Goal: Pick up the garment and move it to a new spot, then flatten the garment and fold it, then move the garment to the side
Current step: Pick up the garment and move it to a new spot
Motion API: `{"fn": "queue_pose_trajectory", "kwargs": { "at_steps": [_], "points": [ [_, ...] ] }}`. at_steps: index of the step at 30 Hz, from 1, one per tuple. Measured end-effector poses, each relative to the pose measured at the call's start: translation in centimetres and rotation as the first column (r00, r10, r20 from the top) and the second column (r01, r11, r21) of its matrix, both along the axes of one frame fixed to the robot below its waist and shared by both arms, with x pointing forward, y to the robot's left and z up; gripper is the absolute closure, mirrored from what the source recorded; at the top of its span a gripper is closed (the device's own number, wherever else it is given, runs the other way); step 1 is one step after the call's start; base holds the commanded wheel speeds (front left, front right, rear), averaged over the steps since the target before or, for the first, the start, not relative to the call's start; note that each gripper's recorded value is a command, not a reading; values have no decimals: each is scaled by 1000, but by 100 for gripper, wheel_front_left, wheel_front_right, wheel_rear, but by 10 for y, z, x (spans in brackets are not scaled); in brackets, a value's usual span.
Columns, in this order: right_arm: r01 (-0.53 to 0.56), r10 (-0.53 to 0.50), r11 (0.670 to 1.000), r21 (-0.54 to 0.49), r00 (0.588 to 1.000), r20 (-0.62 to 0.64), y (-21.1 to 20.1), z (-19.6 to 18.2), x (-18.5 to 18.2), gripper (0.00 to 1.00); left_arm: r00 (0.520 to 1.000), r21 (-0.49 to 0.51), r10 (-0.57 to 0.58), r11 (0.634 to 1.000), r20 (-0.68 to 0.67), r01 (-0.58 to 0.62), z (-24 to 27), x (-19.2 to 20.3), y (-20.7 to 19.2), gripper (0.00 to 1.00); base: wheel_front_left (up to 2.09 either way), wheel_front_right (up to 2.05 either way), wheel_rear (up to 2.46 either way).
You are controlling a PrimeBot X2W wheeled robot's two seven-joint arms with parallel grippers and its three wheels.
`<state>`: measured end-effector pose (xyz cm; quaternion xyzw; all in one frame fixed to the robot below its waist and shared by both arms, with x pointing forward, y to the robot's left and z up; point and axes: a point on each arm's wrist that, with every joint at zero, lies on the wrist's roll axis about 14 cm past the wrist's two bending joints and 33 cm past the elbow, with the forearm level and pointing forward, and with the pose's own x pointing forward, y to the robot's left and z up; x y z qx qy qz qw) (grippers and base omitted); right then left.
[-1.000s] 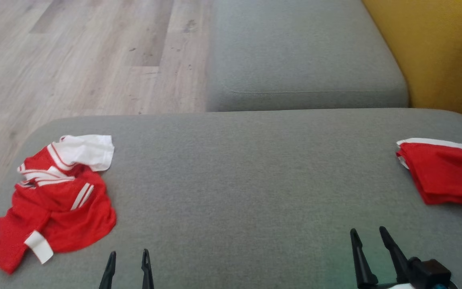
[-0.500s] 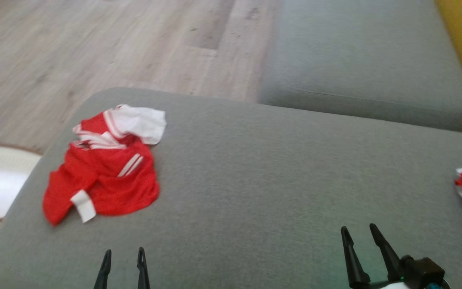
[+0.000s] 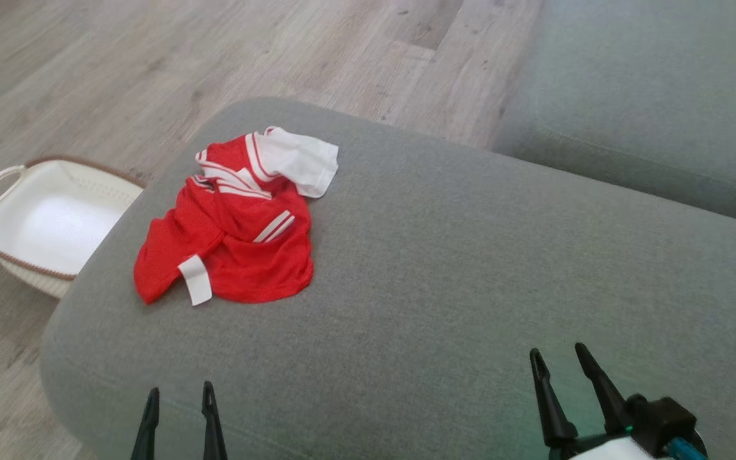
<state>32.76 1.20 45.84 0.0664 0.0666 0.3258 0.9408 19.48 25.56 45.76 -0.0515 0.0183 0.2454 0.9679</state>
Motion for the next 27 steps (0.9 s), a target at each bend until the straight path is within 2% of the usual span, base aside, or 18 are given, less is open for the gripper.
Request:
{"fn": "queue_pose_trajectory", "kwargs": {
  "at_steps": [5, 11, 16, 20, 23, 27],
  "points": [
    [-49, 49, 999, 2, 999, -12, 16, -4, 2, 0, 999, -13, 48, 999, -8, -48, 0, -5, 7, 0, 0, 0, 0],
    [-66, 65, 998, -20, 997, -30, 13, -13, 7, 0, 997, -6, 72, 997, -10, -72, 3, -5, 12, 0, 0, 0, 0],
    [-80, 78, 996, -27, 996, -39, 13, -18, 12, 0, 994, 41, 96, 994, 58, -98, 29, 13, 33, 0, 0, 0, 0],
    [-81, 79, 996, -46, 995, -54, 4, -29, 25, 0, 985, 132, 77, 986, 157, -98, 75, 51, 59, 0, 0, 0, 0],
    [-95, 93, 993, -67, 995, -37, -2, -35, 49, 0, 973, 273, 8, 959, 232, -73, 128, 102, 84, 0, 0, 0, 0],
    [-101, 102, 993, -61, 995, 15, -2, -30, 81, 0, 979, 294, -56, 956, 198, -5, 138, 164, 97, 0, 0, 0, 0]
  ]
}}
